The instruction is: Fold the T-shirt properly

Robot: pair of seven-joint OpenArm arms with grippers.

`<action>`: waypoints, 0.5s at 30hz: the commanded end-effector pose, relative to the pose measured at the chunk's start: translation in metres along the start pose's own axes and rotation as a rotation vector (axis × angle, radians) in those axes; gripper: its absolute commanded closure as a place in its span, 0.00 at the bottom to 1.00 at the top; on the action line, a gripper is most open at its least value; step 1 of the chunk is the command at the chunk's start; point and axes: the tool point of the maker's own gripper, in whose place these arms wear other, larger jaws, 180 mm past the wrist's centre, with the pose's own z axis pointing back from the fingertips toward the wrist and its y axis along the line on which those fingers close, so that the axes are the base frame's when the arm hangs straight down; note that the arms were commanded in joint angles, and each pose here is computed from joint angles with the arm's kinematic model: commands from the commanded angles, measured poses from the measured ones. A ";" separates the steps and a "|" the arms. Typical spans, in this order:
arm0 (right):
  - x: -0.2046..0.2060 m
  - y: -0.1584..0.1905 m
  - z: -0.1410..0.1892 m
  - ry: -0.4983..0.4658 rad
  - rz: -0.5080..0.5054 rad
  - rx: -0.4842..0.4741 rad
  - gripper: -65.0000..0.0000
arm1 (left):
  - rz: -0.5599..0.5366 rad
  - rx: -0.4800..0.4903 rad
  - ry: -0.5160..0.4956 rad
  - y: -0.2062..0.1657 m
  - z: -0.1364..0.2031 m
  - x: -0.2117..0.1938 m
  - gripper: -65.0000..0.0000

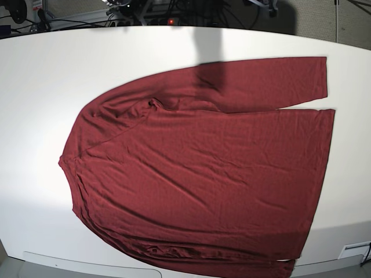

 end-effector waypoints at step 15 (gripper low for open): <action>-0.009 -0.031 0.010 -0.005 0.021 -0.011 0.72 | -0.027 -0.003 0.010 0.001 0.002 -0.006 0.76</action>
